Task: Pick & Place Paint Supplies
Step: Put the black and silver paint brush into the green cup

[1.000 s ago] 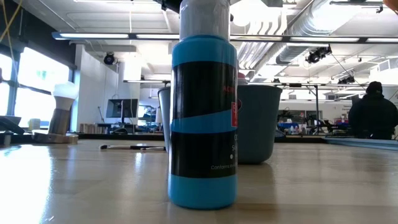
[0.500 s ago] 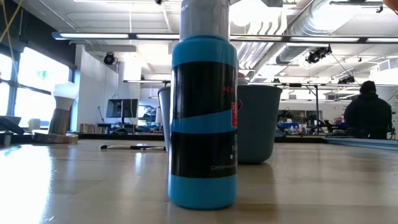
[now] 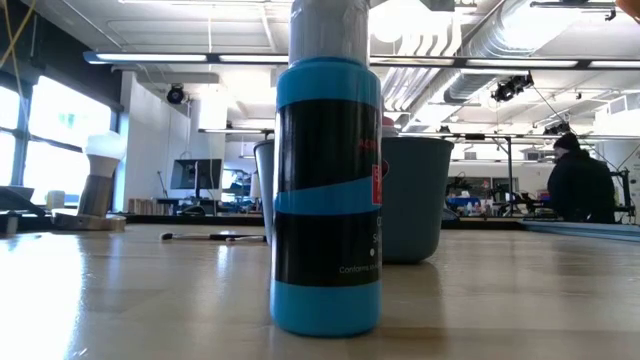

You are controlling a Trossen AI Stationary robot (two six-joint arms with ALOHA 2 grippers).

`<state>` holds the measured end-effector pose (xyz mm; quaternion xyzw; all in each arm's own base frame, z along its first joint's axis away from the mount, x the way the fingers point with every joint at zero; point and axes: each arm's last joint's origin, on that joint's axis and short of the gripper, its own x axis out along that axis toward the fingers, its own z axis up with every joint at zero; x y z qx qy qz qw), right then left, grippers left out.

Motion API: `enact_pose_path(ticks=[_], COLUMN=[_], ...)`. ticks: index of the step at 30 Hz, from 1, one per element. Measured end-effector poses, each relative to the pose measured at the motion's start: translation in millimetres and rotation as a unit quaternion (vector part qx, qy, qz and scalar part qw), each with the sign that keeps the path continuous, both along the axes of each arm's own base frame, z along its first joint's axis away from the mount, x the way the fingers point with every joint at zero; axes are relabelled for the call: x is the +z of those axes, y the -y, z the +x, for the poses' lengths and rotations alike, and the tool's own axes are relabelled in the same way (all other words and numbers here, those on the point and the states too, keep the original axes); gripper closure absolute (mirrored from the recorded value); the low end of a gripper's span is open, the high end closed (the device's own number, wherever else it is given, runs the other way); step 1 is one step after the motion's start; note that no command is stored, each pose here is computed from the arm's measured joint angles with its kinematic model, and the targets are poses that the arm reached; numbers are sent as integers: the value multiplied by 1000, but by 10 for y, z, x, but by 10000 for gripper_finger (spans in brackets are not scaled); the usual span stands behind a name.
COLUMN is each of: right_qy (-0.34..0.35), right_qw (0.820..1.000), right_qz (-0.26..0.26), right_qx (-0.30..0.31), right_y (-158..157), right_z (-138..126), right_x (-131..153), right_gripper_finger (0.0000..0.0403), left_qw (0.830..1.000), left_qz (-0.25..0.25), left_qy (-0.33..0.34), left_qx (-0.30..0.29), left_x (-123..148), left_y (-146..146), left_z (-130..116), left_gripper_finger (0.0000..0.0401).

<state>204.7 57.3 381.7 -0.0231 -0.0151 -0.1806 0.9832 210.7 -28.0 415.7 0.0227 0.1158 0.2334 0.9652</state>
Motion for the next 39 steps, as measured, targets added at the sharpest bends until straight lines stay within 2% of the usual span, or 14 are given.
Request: enact_pose_path(ticks=[4, 7, 13, 18, 24, 29, 32, 34, 36, 39], right_qy=[8, 13, 14, 14, 14, 12, 2, -7, -18, -24], right_qw=[1000, 1000, 1000, 1000, 1000, 1000, 1000, 1000, 1000, 1000], right_qz=[3, 5, 5, 4, 4, 3, 0, -3, -7, -13], right_qx=[0, 0, 2, 13, 13, 13, 6, 2, -1, -2], right_y=[0, 1, 0, -6, -6, -6, -6, -5, -4, -3], right_z=[-1, -2, -2, 0, 0, 0, 9, 11, 12, 12], right_x=[16, 26, 26, 26, 27, 24, 2, -17, -38, -47], right_gripper_finger=[295, 295, 295, 295, 295, 295, 295, 295, 295, 295], left_qw=[999, 999, 998, 997, 996, 997, 995, 994, 994, 993], left_qz=[20, 12, -49, -56, -77, -62, -84, -81, -74, -103], left_qy=[-23, -27, -30, -51, -50, -32, 0, 9, 7, -10], left_qx=[16, 30, 30, 3, -3, 31, 54, 68, 79, 65], left_x=[-37, -68, -188, -369, -400, -382, -358, -349, -337, -320], left_y=[136, 203, 355, 483, 487, 469, 465, 456, 385, 212], left_z=[-98, -153, -215, -218, -209, -211, -204, -205, -197, -207], left_gripper_finger=[371, 385, 399, 398, 398, 398, 398, 398, 398, 399])
